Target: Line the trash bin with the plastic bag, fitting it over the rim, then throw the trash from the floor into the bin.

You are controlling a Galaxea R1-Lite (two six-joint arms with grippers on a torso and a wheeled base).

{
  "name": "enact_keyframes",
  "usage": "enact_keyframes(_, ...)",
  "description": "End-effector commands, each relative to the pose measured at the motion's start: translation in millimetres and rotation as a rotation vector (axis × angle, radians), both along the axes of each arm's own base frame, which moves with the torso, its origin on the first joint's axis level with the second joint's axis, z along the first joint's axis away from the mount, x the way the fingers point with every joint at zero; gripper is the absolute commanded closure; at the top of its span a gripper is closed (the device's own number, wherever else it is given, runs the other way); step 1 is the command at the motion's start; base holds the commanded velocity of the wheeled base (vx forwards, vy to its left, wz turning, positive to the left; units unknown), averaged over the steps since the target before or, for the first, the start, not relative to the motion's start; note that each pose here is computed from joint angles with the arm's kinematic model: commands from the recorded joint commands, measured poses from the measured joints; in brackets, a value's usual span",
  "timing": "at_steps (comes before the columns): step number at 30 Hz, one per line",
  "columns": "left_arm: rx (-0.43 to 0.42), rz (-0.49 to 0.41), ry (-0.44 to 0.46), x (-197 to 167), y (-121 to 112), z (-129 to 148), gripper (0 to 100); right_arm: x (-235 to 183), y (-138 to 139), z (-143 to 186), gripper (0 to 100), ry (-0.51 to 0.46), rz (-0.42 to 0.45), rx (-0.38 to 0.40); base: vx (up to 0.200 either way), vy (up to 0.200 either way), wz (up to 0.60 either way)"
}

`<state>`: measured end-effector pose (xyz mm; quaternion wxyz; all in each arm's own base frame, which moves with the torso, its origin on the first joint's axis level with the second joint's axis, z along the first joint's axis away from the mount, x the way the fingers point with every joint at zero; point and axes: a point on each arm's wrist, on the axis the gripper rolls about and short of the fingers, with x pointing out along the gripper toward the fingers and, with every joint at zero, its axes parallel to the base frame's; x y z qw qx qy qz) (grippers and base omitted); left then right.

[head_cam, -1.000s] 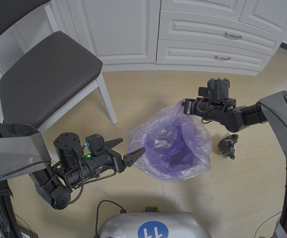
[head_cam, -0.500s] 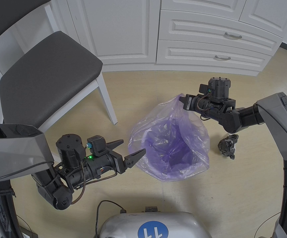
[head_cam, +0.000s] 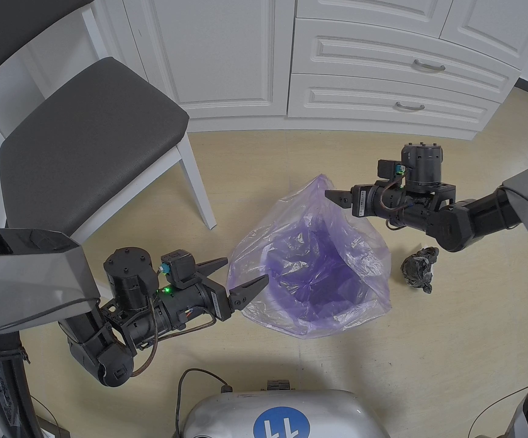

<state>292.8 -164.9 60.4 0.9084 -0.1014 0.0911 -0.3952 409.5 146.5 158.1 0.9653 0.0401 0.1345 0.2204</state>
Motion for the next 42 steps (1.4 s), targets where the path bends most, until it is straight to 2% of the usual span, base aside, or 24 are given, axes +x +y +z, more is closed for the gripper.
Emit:
enact_keyframes(1, -0.001, 0.002, -0.003, -0.1, -0.5, 1.1, 0, -40.3, -13.3, 33.2, 0, -0.023, 0.020, -0.064, 0.000, 0.000, 0.00)
enact_keyframes(6, 0.000, 0.019, -0.010, -0.8, -1.4, 2.6, 0, -66.6, -19.8, 52.1, 0, 0.029, 0.017, -0.080, 0.000, 0.000, 0.00)
enact_keyframes(9, -0.005, 0.013, -0.017, -2.3, -2.9, 5.7, 0, -82.4, -24.6, 58.1, 0, 0.040, 0.004, -0.057, 0.000, 0.000, 0.00)
enact_keyframes(17, -0.005, 0.028, -0.022, -3.0, -9.9, 6.4, 0, -122.7, -24.3, 44.6, 0, 0.096, -0.051, -0.054, 0.000, 0.000, 0.00)
enact_keyframes(28, 0.008, 0.210, -0.037, 5.2, -31.9, 23.7, 0, -145.6, -23.4, 23.9, 0, -0.020, -0.038, -0.002, 0.000, 0.000, 0.00)
enact_keyframes(39, 0.038, 0.220, -0.008, -2.6, -36.9, 31.3, 0, -158.9, -15.9, 19.8, 0, -0.012, 0.005, -0.018, 0.000, 0.000, 0.00)
enact_keyframes(42, 0.049, 0.254, -0.003, -2.2, -40.5, 34.5, 0, -164.5, -9.1, 17.5, 0, -0.020, -0.030, -0.056, 0.000, 0.000, 0.00)
